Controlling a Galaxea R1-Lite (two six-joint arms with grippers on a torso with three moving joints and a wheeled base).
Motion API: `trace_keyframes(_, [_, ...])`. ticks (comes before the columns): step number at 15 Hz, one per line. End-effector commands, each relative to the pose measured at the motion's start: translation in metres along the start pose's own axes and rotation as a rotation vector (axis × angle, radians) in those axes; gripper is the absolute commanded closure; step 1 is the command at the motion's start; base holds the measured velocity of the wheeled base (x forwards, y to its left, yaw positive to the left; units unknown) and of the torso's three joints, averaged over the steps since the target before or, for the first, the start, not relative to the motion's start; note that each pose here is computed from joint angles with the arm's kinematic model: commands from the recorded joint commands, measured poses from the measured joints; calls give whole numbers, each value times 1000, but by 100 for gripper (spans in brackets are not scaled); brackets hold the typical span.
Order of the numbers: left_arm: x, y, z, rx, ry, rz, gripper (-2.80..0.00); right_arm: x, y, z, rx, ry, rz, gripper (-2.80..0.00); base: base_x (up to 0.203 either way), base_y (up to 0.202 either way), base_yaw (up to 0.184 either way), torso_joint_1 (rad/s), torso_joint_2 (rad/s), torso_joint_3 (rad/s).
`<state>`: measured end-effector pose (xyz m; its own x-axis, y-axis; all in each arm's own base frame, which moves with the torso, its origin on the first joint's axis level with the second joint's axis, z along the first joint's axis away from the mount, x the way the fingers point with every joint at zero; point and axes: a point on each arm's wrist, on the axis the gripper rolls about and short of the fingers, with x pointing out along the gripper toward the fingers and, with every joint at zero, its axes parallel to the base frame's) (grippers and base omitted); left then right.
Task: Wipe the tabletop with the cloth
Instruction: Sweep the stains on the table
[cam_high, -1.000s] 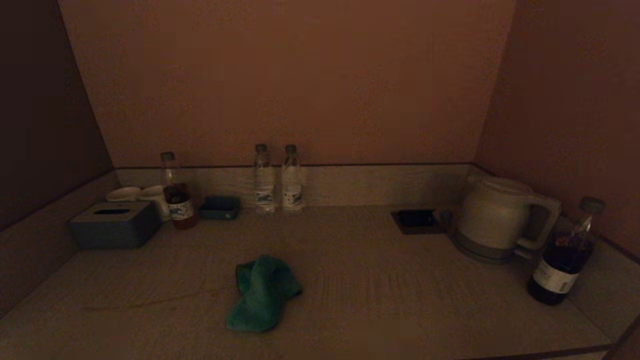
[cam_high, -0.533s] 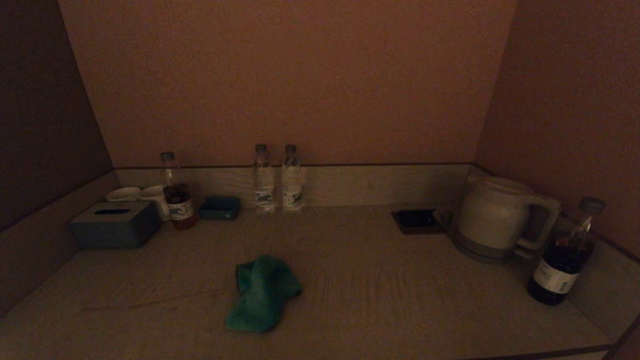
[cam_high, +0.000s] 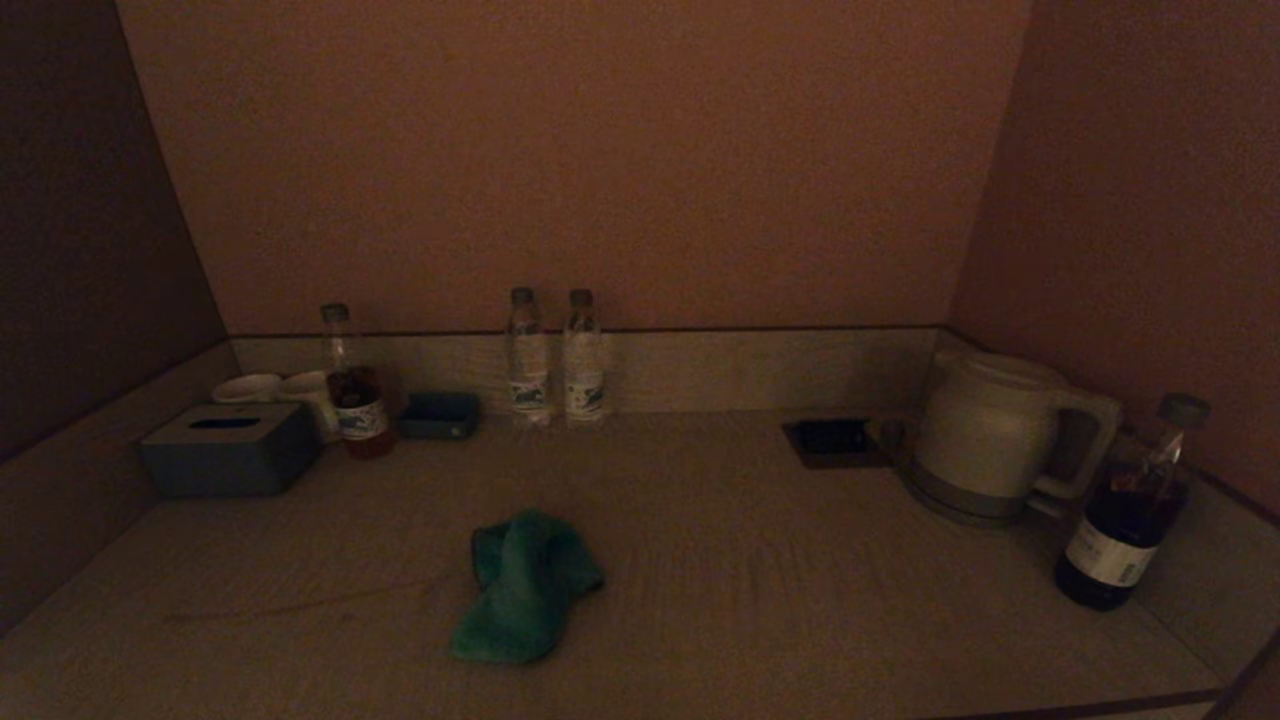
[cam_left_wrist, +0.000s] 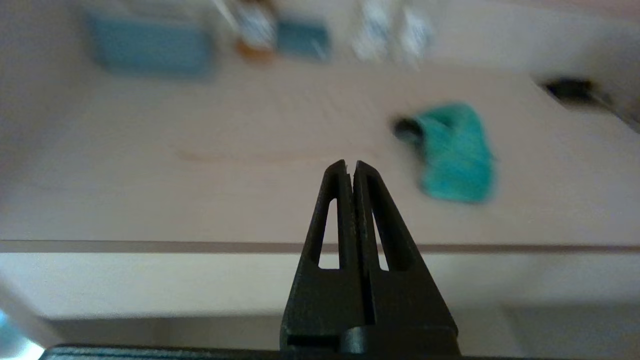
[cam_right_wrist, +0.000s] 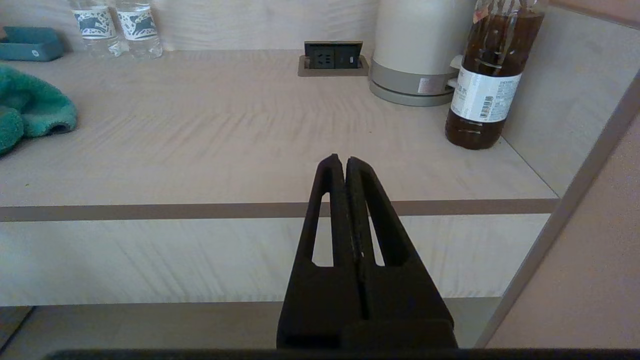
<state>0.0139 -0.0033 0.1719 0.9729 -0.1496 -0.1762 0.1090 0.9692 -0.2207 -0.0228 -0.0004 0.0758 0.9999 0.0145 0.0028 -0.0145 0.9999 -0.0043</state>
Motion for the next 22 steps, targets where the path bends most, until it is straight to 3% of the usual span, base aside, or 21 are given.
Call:
trace_keyframes(1, [68, 3, 22, -70, 297, 7, 0, 0, 0, 0, 0, 1, 1, 0, 0, 0, 0, 0, 0, 0])
trace_keyframes(4, [168, 3, 27, -166, 601, -54, 0, 0, 0, 0, 0, 1, 1, 0, 0, 0, 0, 0, 0, 0])
trace_keyframes(6, [225, -10, 25, -215, 704, -136, 0, 0, 0, 0, 0, 1, 1, 0, 0, 0, 0, 0, 0, 0])
trace_keyframes(9, [281, -56, 34, -276, 757, -364, 0, 0, 0, 0, 0, 1, 1, 0, 0, 0, 0, 0, 0, 0])
trace_keyframes(11, [286, -65, 34, -304, 778, -399, 0, 0, 0, 0, 0, 1, 1, 0, 0, 0, 0, 0, 0, 0])
trace_keyframes(14, [313, -99, 25, -333, 830, -458, 0, 0, 0, 0, 0, 1, 1, 0, 0, 0, 0, 0, 0, 0])
trace_keyframes(16, [328, -113, 16, -351, 861, -461, 0, 0, 0, 0, 0, 1, 1, 0, 0, 0, 0, 0, 0, 0])
trace_keyframes(19, [336, -117, 13, -347, 854, -405, 0, 0, 0, 0, 0, 1, 1, 0, 0, 0, 0, 0, 0, 0])
trace_keyframes(22, [339, -120, 7, -270, 846, -207, 0, 0, 0, 0, 0, 1, 1, 0, 0, 0, 0, 0, 0, 0])
